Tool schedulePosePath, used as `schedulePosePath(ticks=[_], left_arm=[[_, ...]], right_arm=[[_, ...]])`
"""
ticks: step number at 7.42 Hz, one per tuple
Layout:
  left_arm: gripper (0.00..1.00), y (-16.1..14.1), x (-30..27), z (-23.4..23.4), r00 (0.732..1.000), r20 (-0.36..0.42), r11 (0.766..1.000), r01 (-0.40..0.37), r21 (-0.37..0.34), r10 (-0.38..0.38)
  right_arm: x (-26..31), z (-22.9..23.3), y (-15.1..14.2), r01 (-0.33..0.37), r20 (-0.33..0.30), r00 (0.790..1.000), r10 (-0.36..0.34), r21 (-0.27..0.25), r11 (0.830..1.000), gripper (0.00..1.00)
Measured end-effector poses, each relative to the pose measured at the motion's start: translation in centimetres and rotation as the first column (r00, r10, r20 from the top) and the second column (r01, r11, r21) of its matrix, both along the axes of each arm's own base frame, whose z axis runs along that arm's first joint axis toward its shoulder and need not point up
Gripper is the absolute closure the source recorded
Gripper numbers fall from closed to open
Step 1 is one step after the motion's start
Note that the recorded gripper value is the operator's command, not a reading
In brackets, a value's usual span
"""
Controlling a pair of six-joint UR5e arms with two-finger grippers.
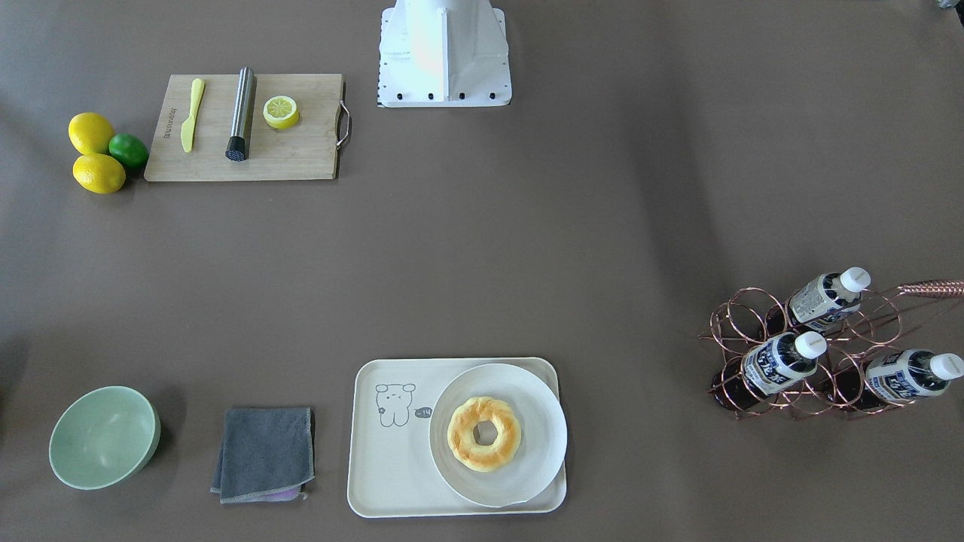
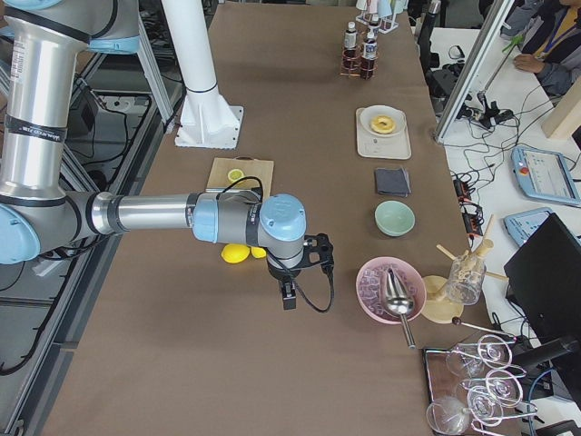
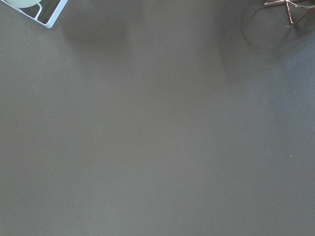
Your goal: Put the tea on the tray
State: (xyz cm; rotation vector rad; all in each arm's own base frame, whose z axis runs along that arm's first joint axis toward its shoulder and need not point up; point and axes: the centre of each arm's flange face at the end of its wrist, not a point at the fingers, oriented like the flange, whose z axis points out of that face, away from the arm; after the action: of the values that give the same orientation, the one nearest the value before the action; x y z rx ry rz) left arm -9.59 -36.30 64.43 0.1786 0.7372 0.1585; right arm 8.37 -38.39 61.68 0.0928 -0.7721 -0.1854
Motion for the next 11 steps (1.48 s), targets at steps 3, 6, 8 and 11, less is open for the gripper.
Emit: schedulePosePath(ticks=[3,6,8,11], left_arm=[[0.03,-0.2,0.0,-0.3,1.0,0.001,1.0,0.002,0.021,-0.002],[0.03,-0.2,0.0,-0.4,1.0,0.002,0.999,0.001,0.033,-0.001],[0.02,0.1,0.1,-0.3,1.0,0.0,0.999,-0.002,0.033,0.002],[0.03,-1.9,1.8,-4.0,0.991,-0.079,0.991,0.11,0.078,-0.104]], right_arm=[[-0.1,-0.2,-0.2,-0.001,0.007,1.0,0.001,0.0,1.0,0.0],[-0.1,-0.2,-0.2,-0.001,0.009,1.0,0.001,0.001,1.0,0.0],[-0.1,0.0,-0.1,-0.002,0.009,1.0,0.002,-0.003,1.0,0.0],[-0.1,0.2,0.1,-0.003,0.01,1.0,0.003,-0.008,1.0,0.0]])
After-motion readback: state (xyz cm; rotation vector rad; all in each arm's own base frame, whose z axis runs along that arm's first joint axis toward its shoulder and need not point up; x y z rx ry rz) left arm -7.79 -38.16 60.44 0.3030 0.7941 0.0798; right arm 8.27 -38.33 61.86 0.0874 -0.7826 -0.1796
